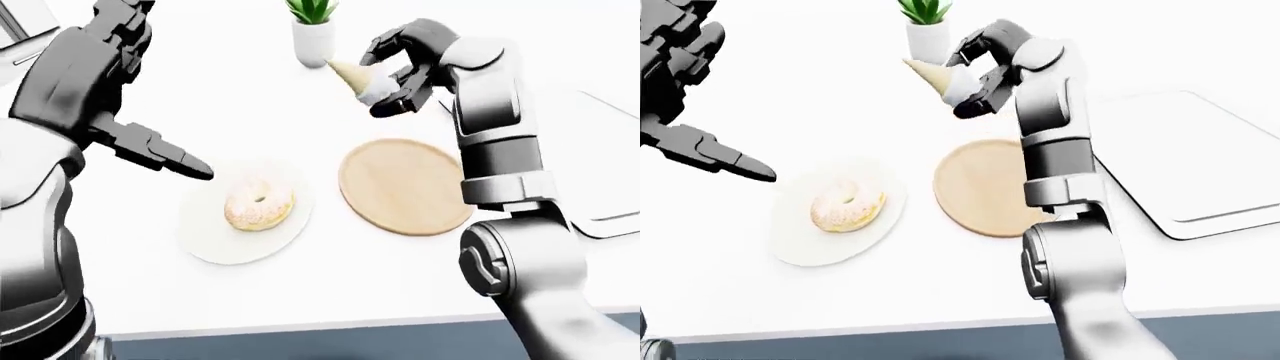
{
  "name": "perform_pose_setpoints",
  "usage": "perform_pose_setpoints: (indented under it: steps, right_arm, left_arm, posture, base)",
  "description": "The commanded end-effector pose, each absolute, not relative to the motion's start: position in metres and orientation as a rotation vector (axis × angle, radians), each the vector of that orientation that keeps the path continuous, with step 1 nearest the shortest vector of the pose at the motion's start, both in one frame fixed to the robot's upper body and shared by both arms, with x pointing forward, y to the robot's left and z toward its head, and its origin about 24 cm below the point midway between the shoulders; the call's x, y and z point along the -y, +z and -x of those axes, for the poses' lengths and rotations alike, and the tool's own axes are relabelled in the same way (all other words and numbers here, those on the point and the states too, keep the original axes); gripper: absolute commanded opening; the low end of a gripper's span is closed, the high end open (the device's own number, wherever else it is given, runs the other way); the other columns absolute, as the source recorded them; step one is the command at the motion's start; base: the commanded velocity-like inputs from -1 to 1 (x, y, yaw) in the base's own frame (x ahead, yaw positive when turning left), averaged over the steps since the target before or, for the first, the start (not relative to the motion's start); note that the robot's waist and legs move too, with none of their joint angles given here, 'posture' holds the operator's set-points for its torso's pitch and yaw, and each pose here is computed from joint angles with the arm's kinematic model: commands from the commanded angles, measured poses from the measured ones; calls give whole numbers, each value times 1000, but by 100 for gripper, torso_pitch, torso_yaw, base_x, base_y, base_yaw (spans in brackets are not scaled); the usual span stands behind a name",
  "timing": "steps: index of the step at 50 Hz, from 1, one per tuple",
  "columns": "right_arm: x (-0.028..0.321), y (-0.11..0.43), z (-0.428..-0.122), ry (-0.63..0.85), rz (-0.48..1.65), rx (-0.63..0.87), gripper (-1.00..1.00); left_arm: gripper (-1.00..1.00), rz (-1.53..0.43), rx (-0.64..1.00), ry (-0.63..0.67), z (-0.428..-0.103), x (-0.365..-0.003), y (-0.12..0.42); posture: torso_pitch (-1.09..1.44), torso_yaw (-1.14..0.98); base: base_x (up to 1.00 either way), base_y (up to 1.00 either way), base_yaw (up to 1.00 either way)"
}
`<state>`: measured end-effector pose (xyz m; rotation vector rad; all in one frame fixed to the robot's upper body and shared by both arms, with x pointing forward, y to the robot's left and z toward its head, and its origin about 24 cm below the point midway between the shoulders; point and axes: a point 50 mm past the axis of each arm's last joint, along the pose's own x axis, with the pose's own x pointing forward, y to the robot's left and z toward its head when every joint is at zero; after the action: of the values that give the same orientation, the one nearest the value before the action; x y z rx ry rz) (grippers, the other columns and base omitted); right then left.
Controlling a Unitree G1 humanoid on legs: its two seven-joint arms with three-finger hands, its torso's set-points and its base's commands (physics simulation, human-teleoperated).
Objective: Move the dessert items from the plate to the tray.
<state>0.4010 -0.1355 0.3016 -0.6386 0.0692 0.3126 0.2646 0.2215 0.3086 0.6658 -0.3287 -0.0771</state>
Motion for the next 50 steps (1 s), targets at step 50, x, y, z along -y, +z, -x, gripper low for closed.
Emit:
perform_pose_setpoints:
  steps: [50]
  right_arm:
    - [189, 379, -349, -23, 174, 102, -100]
  left_arm:
    - [100, -1315, 269, -646, -337, -161, 306]
  posture:
    - [0, 0]
  base:
    - [0, 0, 0]
